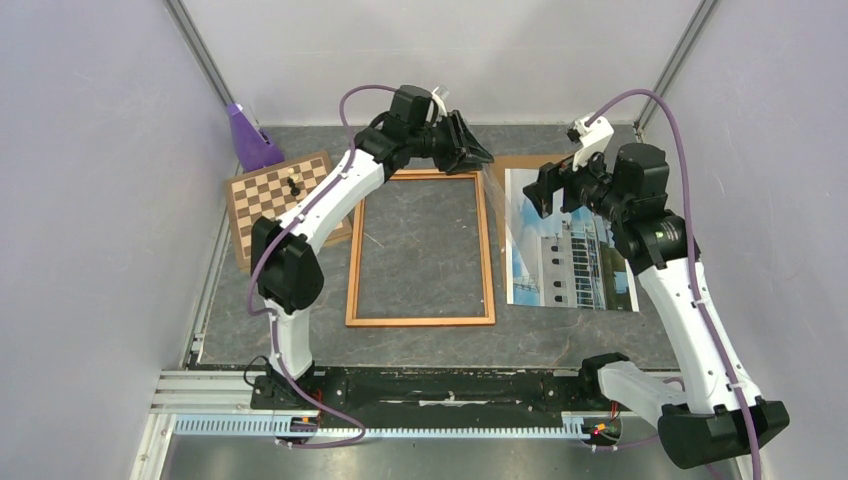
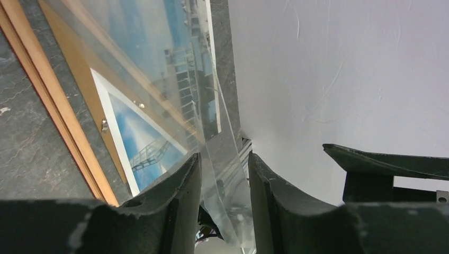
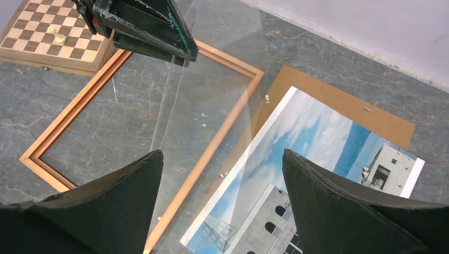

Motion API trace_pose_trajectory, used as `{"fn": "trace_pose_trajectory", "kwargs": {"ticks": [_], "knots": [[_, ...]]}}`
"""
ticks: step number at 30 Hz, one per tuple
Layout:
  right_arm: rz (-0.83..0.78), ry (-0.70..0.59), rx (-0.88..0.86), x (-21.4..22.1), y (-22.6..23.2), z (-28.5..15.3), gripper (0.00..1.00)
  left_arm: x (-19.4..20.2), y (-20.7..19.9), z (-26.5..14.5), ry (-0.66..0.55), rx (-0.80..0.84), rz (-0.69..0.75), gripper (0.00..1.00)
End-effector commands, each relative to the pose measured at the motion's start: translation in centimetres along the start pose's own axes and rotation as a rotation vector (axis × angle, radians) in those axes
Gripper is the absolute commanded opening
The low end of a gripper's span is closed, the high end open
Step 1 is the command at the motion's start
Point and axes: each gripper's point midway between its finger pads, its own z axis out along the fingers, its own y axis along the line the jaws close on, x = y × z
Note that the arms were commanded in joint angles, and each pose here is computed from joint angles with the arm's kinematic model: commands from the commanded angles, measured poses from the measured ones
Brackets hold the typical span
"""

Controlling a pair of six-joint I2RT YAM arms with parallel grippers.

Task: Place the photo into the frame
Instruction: Place the photo frame item in the photo frame.

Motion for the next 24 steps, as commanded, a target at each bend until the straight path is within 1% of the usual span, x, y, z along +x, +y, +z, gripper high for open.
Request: {"fn": "trace_pose_trajectory", "kwargs": {"ticks": [1, 6, 13, 18, 24], "knots": [[-0.020, -0.062, 0.013, -2.0, -0.2, -0.9, 0.87, -0.4, -0.9, -2.2, -0.021, 0.020, 0.013, 0.47], [-0.015, -0.032, -0.014, -0.3, 0.0, 0.0, 0.87, 0.0, 0.1, -3.2, -0.010, 0.018, 0.025, 0.54], [0.006, 0.022, -0.078, 3.2, 0.6, 1.9, 0.87, 2.0, 2.0, -4.1, 0.058, 0.017, 0.054, 0.55], [0.003, 0.033, -0.085, 3.7, 0.6, 2.2, 0.87, 2.7, 3.6, -5.3, 0.065, 0.000, 0.085, 0.56], [-0.007, 0.037, -0.068, 4.6, 0.4, 2.1, 0.87, 3.6, 6.7, -6.7, 0.062, -0.039, 0.103, 0.56]]}}
